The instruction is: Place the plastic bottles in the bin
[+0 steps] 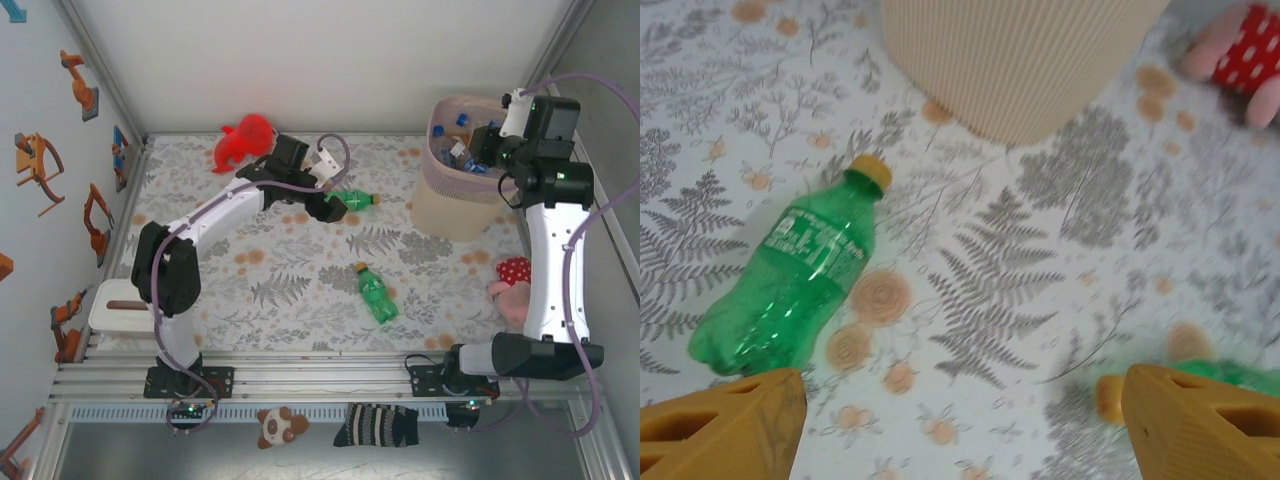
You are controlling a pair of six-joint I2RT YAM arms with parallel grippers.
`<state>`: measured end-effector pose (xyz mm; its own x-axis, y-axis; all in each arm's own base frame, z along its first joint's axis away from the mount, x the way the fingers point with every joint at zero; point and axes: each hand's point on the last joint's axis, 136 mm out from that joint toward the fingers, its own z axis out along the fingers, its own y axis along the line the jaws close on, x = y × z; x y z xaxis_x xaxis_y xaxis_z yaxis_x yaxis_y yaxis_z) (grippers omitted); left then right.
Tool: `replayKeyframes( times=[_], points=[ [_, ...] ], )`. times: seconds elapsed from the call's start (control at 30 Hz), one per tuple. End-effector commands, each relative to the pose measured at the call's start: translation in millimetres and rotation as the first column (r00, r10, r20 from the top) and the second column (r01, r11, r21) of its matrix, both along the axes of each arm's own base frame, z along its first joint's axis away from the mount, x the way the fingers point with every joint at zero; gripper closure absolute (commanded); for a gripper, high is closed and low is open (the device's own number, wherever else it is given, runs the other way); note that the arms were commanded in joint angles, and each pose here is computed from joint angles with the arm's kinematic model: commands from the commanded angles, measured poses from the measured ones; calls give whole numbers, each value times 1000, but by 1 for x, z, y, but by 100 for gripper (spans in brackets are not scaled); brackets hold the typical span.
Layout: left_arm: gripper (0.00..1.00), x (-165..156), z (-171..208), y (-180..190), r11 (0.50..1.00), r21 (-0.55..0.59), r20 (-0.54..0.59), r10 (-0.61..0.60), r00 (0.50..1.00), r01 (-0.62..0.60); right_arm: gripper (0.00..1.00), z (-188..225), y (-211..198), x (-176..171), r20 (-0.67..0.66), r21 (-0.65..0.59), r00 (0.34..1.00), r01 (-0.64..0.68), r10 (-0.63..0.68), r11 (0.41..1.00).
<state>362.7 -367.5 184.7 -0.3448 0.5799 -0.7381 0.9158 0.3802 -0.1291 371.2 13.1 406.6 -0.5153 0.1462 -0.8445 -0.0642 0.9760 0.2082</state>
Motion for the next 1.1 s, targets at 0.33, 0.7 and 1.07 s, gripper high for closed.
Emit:
replayKeyframes(
  times=[0.33,0.7,1.07],
  points=[
    [14,74,-57,-6,978,119,220,-195,956,172,79,10,2,-10,33,3,999,-9,9,1000],
    [6,98,-102,-21,961,101,229,-275,934,258,79,5,3,-12,16,4,1000,-10,10,1000],
    [16,91,-145,-13,945,193,162,-296,941,264,79,0,3,-13,9,0,1000,-12,12,1000]
  ],
)
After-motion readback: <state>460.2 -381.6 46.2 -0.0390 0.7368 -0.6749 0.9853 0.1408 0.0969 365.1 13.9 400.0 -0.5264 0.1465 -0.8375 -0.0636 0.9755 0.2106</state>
